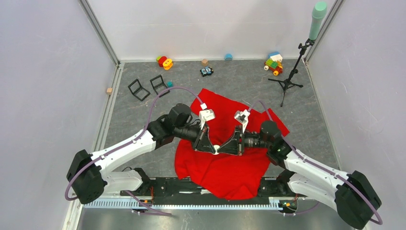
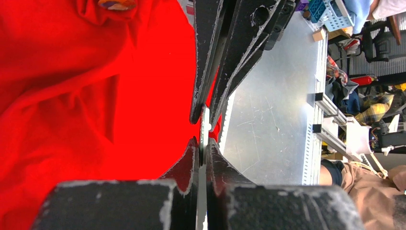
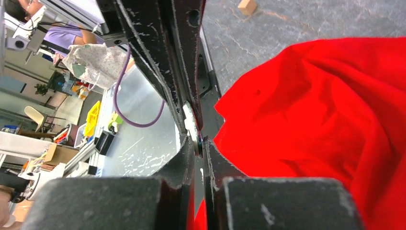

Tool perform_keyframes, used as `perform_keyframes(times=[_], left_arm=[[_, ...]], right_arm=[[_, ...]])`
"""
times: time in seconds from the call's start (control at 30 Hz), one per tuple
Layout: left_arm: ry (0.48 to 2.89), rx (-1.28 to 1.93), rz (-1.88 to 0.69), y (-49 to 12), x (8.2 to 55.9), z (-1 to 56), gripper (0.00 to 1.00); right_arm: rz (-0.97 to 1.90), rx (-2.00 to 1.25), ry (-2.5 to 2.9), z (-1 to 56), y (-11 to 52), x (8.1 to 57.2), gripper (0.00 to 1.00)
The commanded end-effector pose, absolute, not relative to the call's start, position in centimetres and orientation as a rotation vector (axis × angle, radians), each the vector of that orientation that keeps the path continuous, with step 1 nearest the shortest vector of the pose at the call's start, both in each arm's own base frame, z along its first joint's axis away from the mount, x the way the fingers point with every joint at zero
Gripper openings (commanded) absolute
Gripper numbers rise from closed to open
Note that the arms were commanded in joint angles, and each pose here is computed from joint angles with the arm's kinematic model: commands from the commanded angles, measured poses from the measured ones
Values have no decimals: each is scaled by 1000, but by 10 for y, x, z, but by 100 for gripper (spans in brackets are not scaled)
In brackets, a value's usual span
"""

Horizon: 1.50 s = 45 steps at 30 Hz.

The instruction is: Pin the brooch onto the clothing

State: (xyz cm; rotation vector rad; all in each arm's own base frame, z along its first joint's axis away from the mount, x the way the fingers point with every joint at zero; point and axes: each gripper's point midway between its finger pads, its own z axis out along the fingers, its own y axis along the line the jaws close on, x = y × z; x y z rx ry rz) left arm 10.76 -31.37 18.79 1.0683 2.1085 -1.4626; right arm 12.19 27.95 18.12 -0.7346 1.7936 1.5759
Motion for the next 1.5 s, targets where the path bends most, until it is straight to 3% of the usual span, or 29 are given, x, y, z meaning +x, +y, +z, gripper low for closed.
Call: perform_keyframes(times=[0.0, 0.27, 0.33, 0.63, 0.8, 0.9, 1.1, 1.47], left_arm=[[1939, 1150, -1603, -326, 93, 220, 2], [1933, 1161, -1618, -328, 89, 220, 2], [1936, 1152, -1607, -327, 91, 220, 2], [2061, 958, -1392, -316, 137, 205, 2], [2124, 830, -1298, -311, 157, 197, 2], [2174, 689, -1260, -313, 170, 193, 2], [2168, 335, -1335, -331, 199, 184, 2], [2208, 221, -1259, -367, 222, 152, 2]], right_arm=[[1388, -616, 1902, 168, 285, 160, 1], [1369, -579, 1935, 162, 291, 171, 0], [1374, -605, 1899, 170, 292, 170, 4], [1165, -643, 1841, 203, 268, 177, 53], [985, -579, 1885, 203, 244, 189, 67], [806, -459, 1964, 189, 221, 208, 67], [424, -318, 2179, 129, 175, 230, 58], [223, -318, 2250, 76, 155, 247, 42]])
